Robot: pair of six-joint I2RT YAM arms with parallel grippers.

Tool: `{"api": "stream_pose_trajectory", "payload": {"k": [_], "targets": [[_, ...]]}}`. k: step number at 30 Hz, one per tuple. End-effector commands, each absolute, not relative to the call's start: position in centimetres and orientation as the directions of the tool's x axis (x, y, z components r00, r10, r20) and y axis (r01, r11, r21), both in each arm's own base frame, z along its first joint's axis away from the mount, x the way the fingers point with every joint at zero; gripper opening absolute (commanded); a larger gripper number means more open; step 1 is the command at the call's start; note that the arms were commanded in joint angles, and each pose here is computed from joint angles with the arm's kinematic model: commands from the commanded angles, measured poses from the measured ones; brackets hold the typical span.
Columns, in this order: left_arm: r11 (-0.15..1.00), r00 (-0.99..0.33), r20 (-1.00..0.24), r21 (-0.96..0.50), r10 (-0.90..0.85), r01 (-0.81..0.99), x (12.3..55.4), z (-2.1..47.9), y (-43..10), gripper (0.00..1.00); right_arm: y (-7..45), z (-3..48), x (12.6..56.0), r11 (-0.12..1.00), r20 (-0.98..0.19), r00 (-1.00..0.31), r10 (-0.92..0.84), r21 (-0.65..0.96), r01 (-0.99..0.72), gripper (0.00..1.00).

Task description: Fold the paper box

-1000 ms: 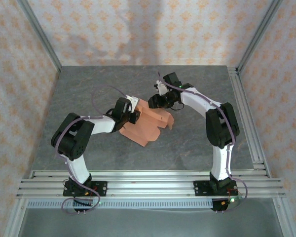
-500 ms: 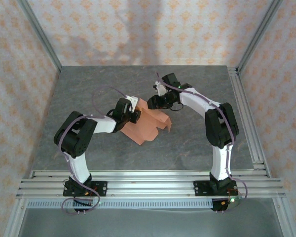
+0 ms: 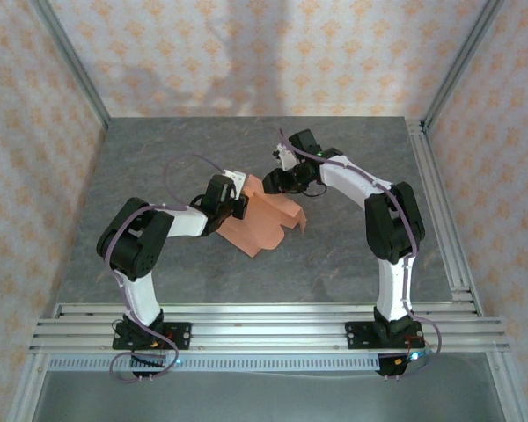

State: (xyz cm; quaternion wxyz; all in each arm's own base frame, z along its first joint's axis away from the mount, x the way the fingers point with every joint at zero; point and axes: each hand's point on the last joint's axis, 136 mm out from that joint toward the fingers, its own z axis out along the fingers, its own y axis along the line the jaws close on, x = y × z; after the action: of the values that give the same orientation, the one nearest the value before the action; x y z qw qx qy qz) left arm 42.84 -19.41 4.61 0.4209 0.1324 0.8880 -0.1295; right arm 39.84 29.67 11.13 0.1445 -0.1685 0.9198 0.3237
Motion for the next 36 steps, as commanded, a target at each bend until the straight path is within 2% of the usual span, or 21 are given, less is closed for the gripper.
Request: {"api": "stream_pose_trajectory", "payload": {"k": [1,9,18,23,31,33,36], "targets": [[0.918,-0.576,-0.811,-0.142,0.107,0.371,43.7,5.9,-20.4,0.02,30.1,10.7,40.2,0.736,-0.364,-0.906,-0.218,0.548,-0.397,0.54],[0.915,-0.58,-0.805,-0.135,0.121,0.379,43.7,5.6,-20.5,0.02,31.3,11.1,41.9,0.723,-0.387,-0.899,-0.203,0.56,-0.404,0.63],[0.919,-0.583,-0.804,-0.132,0.12,0.372,43.7,5.3,-20.3,0.03,32.5,10.7,42.6,0.695,-0.387,-0.898,-0.208,0.588,-0.414,0.65],[0.927,-0.575,-0.812,-0.134,0.099,0.35,44.3,5.5,-19.9,0.19,32.3,10.0,41.9,0.693,-0.365,-0.906,-0.213,0.597,-0.404,0.6],[0.934,-0.6,-0.798,-0.169,0.058,0.315,44.9,5.3,-19.3,0.35,32.2,9.1,41.4,0.694,-0.334,-0.917,-0.218,0.607,-0.386,0.57],[0.931,-0.602,-0.796,-0.176,0.056,0.319,45.0,5.3,-19.3,0.41,32.4,9.0,41.2,0.688,-0.327,-0.919,-0.22,0.616,-0.383,0.56],[0.924,-0.604,-0.795,-0.19,0.053,0.332,45.0,5.4,-19.6,0.45,32.4,8.8,41.2,0.685,-0.317,-0.923,-0.219,0.623,-0.376,0.55]]}}
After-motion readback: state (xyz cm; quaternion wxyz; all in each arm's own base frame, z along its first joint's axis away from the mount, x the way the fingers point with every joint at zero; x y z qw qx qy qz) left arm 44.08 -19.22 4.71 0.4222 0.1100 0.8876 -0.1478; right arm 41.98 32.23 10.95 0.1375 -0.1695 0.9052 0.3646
